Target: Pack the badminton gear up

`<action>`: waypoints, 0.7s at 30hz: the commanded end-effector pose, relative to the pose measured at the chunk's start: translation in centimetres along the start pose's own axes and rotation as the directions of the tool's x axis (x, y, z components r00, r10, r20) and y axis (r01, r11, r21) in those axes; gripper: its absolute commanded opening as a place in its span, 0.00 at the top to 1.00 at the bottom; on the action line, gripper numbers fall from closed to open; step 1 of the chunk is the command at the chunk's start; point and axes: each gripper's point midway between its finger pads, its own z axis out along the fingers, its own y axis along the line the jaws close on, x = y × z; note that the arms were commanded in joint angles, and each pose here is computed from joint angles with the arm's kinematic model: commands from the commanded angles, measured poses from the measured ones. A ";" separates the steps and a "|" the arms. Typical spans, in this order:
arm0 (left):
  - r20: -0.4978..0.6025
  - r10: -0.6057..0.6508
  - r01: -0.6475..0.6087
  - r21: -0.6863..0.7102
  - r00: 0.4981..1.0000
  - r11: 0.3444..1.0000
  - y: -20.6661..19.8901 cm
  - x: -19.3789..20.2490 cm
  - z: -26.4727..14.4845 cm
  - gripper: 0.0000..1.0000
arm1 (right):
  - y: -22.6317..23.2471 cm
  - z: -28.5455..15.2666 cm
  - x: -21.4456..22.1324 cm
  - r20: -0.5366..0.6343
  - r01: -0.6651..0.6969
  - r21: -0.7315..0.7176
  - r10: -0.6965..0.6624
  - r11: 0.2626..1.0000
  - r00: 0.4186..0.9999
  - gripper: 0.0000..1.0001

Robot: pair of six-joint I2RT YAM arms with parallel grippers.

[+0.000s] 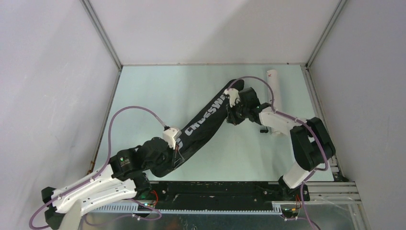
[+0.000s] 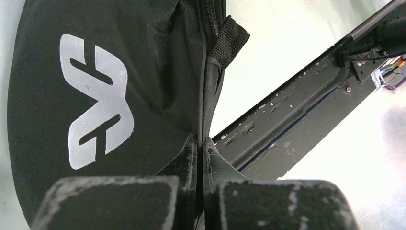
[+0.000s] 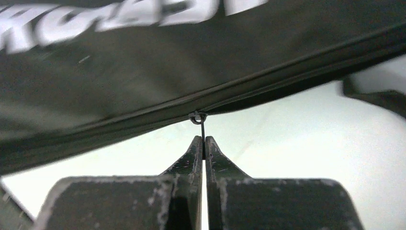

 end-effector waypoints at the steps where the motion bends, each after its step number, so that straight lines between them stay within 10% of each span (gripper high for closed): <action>1: 0.052 0.014 -0.015 0.034 0.999 0.999 -0.9 -1.8 -1.9 1.00 | -8.4 -1.2 -4.2 0.090 -0.117 0.338 0.091 0.934 0.992 1.00; 10: 0.153 -0.001 -0.005 0.040 0.988 0.999 -0.8 -3.7 -4.5 1.00 | -24.0 -6.7 -8.3 0.264 -0.319 0.709 0.183 0.629 0.947 1.00; 21: 0.235 -0.012 0.000 0.053 0.972 0.999 -0.8 -5.2 -6.3 1.00 | -38.8 -10.3 -10.9 0.410 -0.453 0.686 0.213 0.569 0.887 1.00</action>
